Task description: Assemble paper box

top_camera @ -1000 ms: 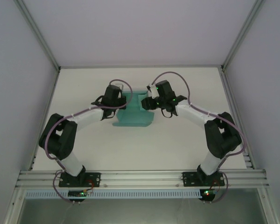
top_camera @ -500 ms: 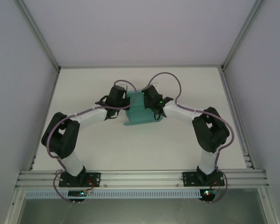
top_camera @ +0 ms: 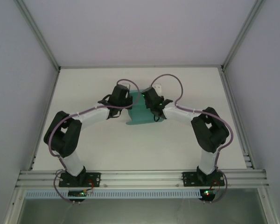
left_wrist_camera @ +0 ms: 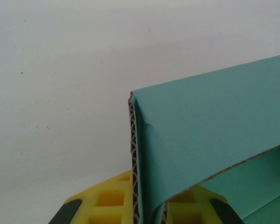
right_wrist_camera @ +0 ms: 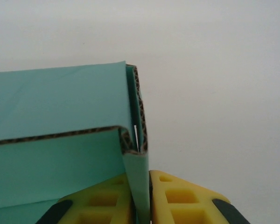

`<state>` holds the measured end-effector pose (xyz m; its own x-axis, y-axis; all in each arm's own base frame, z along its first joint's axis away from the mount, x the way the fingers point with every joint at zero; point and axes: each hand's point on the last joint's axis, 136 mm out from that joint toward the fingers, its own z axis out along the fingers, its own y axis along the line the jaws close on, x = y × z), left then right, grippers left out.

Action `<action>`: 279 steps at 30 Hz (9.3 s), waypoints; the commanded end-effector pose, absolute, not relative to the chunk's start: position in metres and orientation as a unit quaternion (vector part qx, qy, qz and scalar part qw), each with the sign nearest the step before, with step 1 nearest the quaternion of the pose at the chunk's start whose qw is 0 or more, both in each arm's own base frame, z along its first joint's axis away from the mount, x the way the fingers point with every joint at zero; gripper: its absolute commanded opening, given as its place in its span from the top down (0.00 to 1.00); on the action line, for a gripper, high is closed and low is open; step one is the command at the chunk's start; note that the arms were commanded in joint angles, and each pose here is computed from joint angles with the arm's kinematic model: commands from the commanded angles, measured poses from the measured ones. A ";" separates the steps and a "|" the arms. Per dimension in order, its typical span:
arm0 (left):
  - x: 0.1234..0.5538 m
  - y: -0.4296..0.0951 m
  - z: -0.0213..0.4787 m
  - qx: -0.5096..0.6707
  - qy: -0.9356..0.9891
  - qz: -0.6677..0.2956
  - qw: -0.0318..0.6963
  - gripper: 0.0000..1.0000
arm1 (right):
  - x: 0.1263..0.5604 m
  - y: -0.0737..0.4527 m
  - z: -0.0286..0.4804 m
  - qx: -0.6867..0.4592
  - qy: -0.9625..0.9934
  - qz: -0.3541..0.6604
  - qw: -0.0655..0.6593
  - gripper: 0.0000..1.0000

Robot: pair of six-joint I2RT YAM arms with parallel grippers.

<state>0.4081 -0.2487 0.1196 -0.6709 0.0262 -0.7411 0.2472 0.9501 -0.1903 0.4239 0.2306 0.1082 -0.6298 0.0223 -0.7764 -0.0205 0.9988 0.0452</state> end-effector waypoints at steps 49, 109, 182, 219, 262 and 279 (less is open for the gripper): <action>0.404 -0.266 0.133 0.081 0.900 -0.175 0.390 1.00 | 0.443 0.228 0.118 -0.006 0.878 0.225 0.423 0.65; 0.402 -0.262 0.124 0.045 0.914 -0.166 0.367 1.00 | 0.443 0.155 0.123 0.143 0.854 0.033 0.499 0.69; 0.357 -0.312 0.179 0.523 0.794 0.030 0.308 0.01 | 0.353 0.124 0.176 -0.080 0.891 0.215 0.392 0.01; 0.363 -0.080 0.177 -0.041 0.925 -0.107 0.363 0.00 | 0.423 0.284 0.056 -0.468 0.843 0.094 0.249 0.94; 0.388 -0.242 0.166 0.408 0.842 -0.176 0.306 0.20 | 0.394 0.219 0.160 -0.218 0.917 0.075 0.326 0.20; 0.397 -0.237 0.149 0.398 0.859 -0.126 0.297 0.27 | 0.400 0.203 0.131 -0.169 0.939 0.111 0.278 0.38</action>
